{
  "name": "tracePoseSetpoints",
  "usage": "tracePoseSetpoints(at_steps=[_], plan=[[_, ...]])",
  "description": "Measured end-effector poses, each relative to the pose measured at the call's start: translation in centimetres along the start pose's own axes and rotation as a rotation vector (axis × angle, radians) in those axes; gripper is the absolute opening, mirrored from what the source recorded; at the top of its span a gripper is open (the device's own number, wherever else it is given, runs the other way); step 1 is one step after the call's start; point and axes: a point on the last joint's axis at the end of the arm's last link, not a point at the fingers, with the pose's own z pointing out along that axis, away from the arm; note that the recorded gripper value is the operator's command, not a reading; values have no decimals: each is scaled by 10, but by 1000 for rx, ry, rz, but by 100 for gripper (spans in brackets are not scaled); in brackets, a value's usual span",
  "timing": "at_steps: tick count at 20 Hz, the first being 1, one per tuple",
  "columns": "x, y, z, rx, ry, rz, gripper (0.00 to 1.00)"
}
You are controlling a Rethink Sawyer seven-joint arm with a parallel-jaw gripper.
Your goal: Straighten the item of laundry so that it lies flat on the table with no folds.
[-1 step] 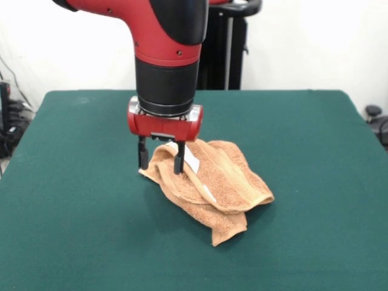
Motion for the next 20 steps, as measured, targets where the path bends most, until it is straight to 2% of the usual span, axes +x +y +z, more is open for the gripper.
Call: tracePoseSetpoints(at_steps=[13, 20], plan=[[-8, 14, 7, -26, -51, -7, 100], [0, 16, 25, -28, -33, -9, 100]])
